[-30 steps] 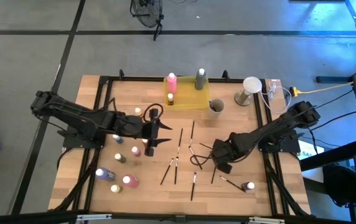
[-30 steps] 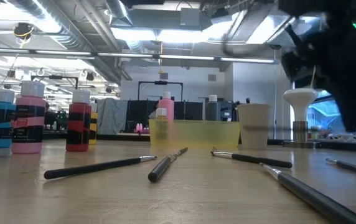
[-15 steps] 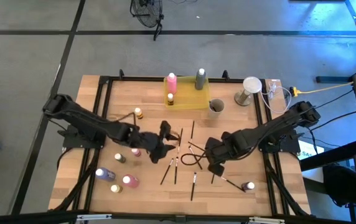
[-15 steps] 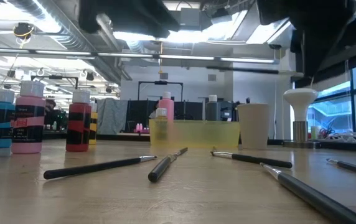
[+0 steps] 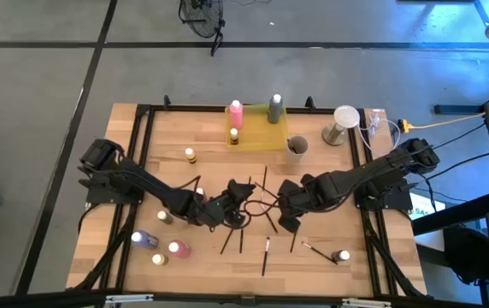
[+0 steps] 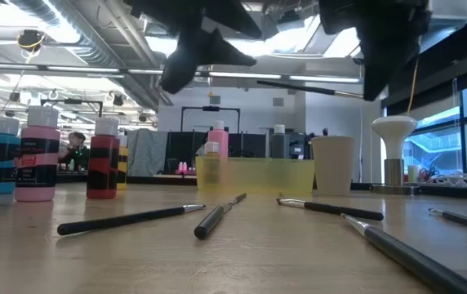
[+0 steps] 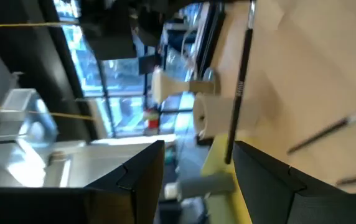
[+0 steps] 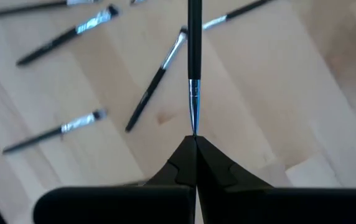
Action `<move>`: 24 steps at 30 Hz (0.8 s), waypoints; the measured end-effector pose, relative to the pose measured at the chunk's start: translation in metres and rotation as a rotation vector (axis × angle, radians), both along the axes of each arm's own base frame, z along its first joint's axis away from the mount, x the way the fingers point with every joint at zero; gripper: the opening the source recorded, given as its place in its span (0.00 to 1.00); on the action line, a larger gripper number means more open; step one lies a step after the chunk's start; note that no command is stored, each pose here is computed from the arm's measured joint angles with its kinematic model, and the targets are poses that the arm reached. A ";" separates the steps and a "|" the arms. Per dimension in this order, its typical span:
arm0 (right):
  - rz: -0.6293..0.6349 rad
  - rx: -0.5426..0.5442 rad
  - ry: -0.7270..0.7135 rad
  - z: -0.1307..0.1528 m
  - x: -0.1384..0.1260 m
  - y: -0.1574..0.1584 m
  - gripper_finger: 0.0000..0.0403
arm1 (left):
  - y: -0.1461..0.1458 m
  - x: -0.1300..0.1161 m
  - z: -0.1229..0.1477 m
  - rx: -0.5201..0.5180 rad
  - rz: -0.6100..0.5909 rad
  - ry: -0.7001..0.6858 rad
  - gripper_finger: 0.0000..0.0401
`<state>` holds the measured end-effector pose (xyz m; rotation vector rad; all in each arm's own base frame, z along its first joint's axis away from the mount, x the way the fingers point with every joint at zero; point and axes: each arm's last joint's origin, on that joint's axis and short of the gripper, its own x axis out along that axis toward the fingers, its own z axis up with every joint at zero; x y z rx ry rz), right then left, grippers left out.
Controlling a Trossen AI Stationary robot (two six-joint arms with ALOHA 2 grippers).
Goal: Pick & Place Paint Supplies
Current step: Put the silver paint brush into the white cup
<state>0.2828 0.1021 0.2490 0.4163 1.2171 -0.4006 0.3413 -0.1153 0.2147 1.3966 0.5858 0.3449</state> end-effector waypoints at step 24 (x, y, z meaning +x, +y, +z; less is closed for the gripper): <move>0.042 0.001 -0.193 0.007 0.020 -0.004 0.00 | 0.016 0.014 -0.015 0.032 0.055 0.008 0.46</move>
